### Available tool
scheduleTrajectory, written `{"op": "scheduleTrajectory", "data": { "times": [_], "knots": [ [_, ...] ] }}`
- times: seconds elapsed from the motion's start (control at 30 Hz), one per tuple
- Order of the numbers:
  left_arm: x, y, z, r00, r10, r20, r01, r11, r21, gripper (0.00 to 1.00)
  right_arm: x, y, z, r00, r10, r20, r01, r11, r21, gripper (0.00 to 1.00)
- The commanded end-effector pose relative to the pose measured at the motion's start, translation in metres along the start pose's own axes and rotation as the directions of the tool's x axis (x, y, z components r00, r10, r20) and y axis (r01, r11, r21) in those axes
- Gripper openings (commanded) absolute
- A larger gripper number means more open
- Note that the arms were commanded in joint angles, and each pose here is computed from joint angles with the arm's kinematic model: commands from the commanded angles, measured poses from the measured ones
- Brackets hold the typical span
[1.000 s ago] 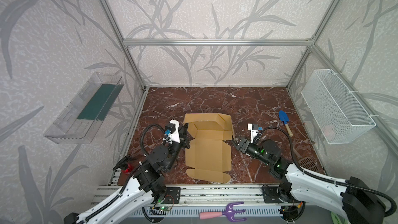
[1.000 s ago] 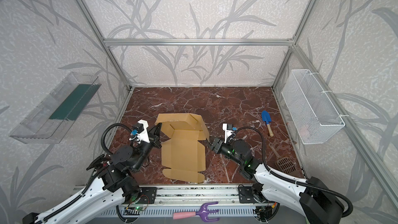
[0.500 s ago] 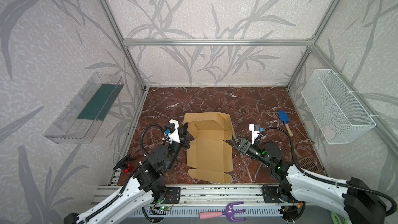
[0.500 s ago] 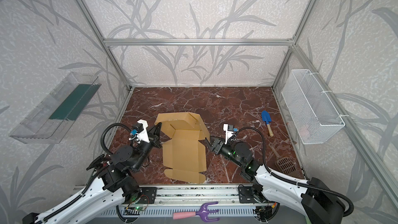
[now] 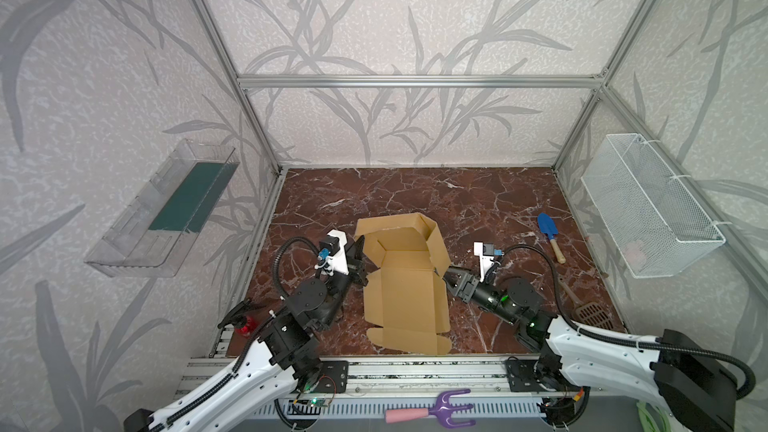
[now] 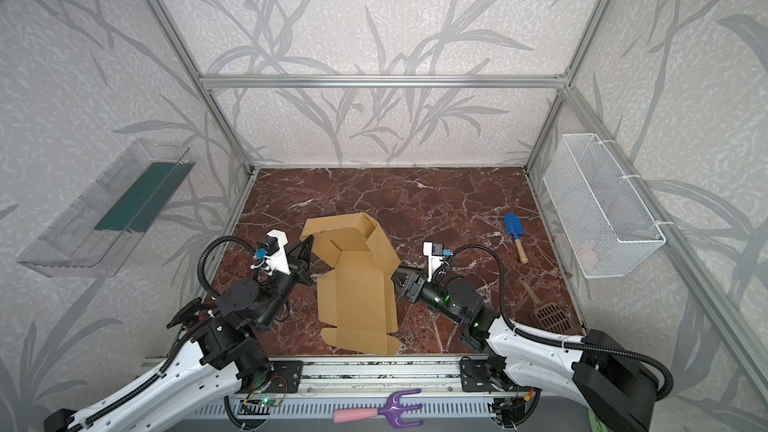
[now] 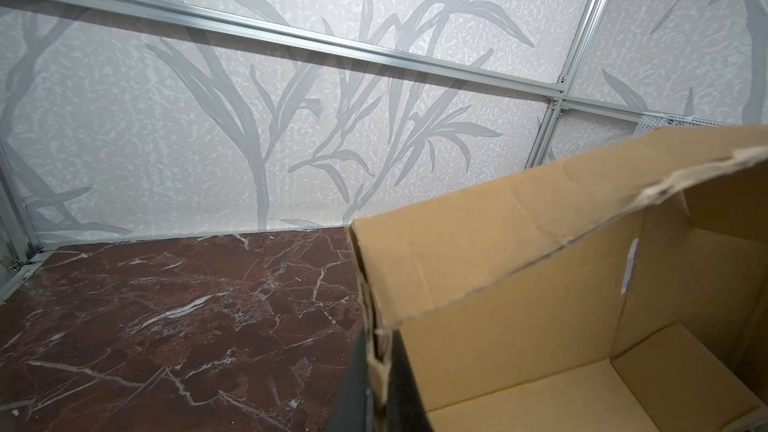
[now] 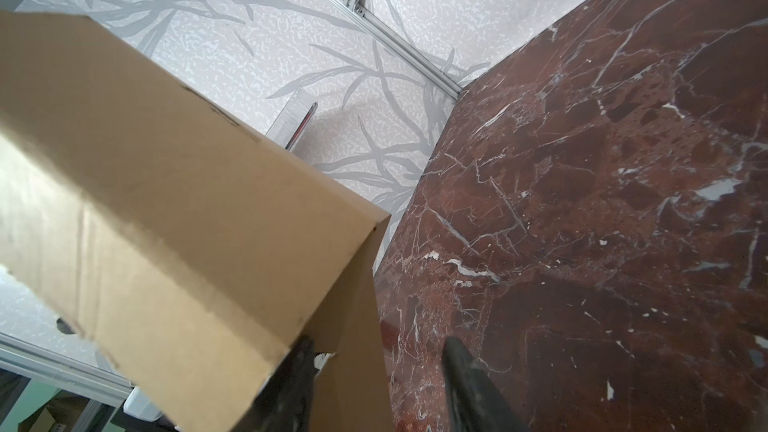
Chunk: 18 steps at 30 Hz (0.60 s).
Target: Fold the paper box
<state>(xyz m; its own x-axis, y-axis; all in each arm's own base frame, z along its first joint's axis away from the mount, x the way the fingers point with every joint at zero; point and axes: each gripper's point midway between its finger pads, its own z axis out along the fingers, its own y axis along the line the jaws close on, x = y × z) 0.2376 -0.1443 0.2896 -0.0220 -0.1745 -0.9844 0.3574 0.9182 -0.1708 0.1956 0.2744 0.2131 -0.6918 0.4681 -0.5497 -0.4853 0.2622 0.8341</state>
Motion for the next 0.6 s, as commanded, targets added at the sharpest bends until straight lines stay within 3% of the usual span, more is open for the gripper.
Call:
{"op": "scheduleTrajectory", "data": {
  "times": [0.0, 0.33, 0.57],
  "knots": [
    [-0.003, -0.004, 0.0, 1.0, 0.003, 0.005, -0.003, 1.0, 0.022, 0.0, -0.011, 0.019, 0.003, 0.998, -0.029, 0.053, 0.032, 0.997, -0.064, 0.51],
    [-0.003, -0.003, 0.0, 1.0, 0.016, -0.004, -0.016, 1.0, 0.011, 0.0, -0.014, -0.008, -0.011, 0.996, -0.056, 0.073, 0.048, 0.994, 0.101, 0.5],
    [0.002, 0.004, 0.003, 0.996, 0.064, -0.057, -0.066, 0.997, -0.035, 0.0, -0.009, -0.039, -0.048, 0.986, -0.164, -0.027, 0.163, 0.929, 0.332, 0.5]
  ]
}}
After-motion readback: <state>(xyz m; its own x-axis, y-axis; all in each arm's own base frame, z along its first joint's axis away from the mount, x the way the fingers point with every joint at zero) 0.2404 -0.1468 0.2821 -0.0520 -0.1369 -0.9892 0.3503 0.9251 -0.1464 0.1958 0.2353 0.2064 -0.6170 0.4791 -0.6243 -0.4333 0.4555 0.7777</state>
